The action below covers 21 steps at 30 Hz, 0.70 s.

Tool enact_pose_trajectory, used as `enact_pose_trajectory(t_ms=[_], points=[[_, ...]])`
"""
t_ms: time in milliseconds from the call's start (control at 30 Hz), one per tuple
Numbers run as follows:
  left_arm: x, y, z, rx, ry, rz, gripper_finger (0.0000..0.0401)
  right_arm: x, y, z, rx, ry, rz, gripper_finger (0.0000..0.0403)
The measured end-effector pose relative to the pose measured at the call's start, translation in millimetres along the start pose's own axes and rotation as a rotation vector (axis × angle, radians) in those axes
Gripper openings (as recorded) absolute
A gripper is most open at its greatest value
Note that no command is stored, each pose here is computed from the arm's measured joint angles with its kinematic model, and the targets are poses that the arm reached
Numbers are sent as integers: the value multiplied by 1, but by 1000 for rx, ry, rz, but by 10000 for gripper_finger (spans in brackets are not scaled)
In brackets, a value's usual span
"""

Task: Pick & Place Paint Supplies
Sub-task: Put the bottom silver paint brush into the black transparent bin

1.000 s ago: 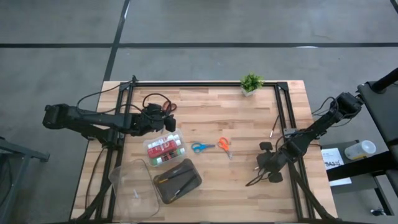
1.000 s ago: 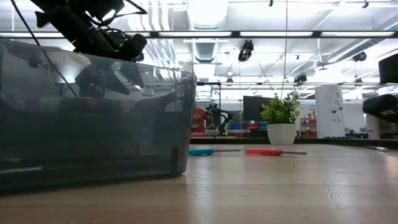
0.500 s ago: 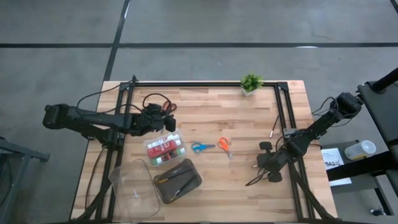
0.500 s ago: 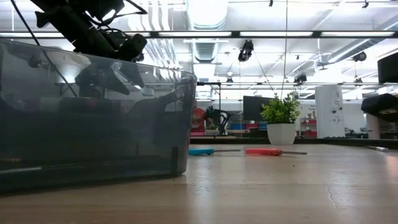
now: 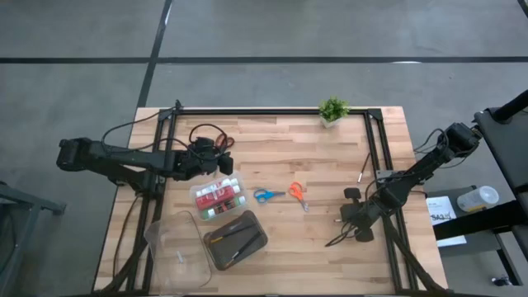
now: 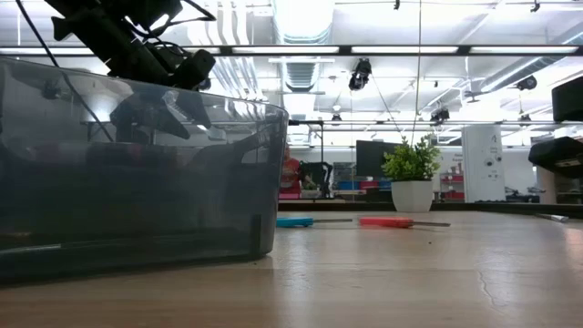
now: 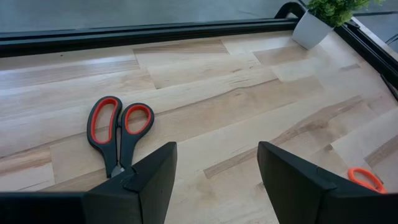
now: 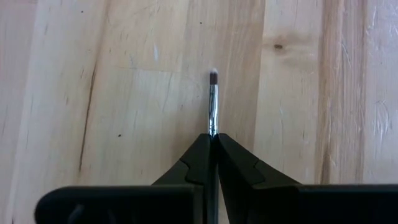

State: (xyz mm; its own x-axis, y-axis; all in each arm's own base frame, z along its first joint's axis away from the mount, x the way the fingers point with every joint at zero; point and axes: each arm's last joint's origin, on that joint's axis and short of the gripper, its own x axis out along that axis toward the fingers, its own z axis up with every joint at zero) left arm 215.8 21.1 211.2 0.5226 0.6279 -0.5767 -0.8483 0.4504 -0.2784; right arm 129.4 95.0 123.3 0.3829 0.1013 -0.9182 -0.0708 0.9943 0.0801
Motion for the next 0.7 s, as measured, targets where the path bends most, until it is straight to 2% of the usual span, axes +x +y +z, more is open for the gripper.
enact_pose_trajectory(t_ms=[467, 700], points=[[0, 0, 0, 0, 0, 0, 232, -11, 9, 19, 13, -71, 23, 18], [0, 0, 0, -1, 0, 0, 232, -24, 16, 37, 15, -163, -1, 18]])
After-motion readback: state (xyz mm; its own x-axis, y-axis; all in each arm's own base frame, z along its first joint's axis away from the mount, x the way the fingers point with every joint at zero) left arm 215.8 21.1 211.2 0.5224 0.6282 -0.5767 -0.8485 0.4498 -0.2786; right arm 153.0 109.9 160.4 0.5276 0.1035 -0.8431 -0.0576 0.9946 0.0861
